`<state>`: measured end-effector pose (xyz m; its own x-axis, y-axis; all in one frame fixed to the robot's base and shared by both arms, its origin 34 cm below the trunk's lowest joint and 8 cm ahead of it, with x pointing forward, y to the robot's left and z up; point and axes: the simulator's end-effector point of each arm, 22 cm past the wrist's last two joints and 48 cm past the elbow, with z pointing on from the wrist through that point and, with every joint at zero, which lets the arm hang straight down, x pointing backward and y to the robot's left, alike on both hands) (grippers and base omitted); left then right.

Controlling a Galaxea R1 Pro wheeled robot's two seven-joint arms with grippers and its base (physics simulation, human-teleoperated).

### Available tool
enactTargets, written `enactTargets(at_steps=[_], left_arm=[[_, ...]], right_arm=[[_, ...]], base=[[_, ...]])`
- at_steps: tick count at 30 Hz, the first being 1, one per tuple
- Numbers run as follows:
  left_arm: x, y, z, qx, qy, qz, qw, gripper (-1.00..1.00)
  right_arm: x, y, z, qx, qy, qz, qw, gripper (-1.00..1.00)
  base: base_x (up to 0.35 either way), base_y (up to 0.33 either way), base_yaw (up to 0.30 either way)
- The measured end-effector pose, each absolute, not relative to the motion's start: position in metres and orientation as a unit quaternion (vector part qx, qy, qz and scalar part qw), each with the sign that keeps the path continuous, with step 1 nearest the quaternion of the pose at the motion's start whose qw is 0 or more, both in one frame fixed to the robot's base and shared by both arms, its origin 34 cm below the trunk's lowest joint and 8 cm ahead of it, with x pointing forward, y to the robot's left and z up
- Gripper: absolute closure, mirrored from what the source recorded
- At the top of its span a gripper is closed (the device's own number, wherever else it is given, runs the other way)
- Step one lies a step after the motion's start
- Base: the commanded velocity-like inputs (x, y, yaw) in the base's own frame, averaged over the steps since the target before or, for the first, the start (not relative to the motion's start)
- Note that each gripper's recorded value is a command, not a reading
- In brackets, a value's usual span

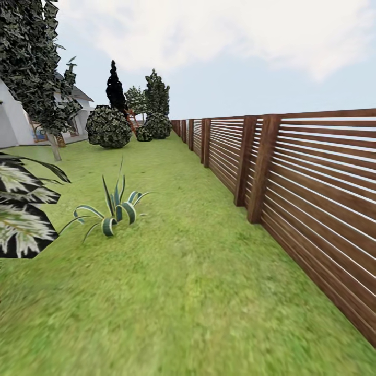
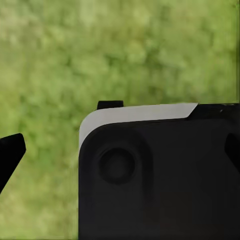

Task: Take the three Easter eggs out of the wicker basket on the lawn in the garden, then place them on the lawn next to a single tree (choose any tree) so that all three eggs are next to the same tree and none are left in the basket.

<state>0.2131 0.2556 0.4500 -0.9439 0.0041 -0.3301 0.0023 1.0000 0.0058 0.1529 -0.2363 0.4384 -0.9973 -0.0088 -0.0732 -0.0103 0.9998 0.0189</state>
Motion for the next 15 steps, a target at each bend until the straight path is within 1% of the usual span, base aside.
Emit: enactTargets(at_steps=[4, 13, 15], left_arm=[[0.2131, 0.2556, 0.4500, 0.002, 0.986, 0.003, 0.167, -1.00], [0.2131, 0.2556, 0.4500, 0.002, 0.986, 0.003, 0.167, -1.00], [0.2131, 0.2556, 0.4500, 0.002, 0.986, 0.003, 0.167, -1.00]], right_arm=[[0.1529, -0.2364, 0.4384, -0.005, 0.999, 0.010, 0.037, -1.00], [0.1529, -0.2363, 0.4384, -0.005, 0.999, 0.010, 0.037, -1.00], [0.1529, -0.2363, 0.4384, -0.005, 0.999, 0.010, 0.037, -1.00]], base=[[0.315, -0.131, 0.073], [0.315, -0.101, 0.016], [0.315, -0.081, 0.081]])
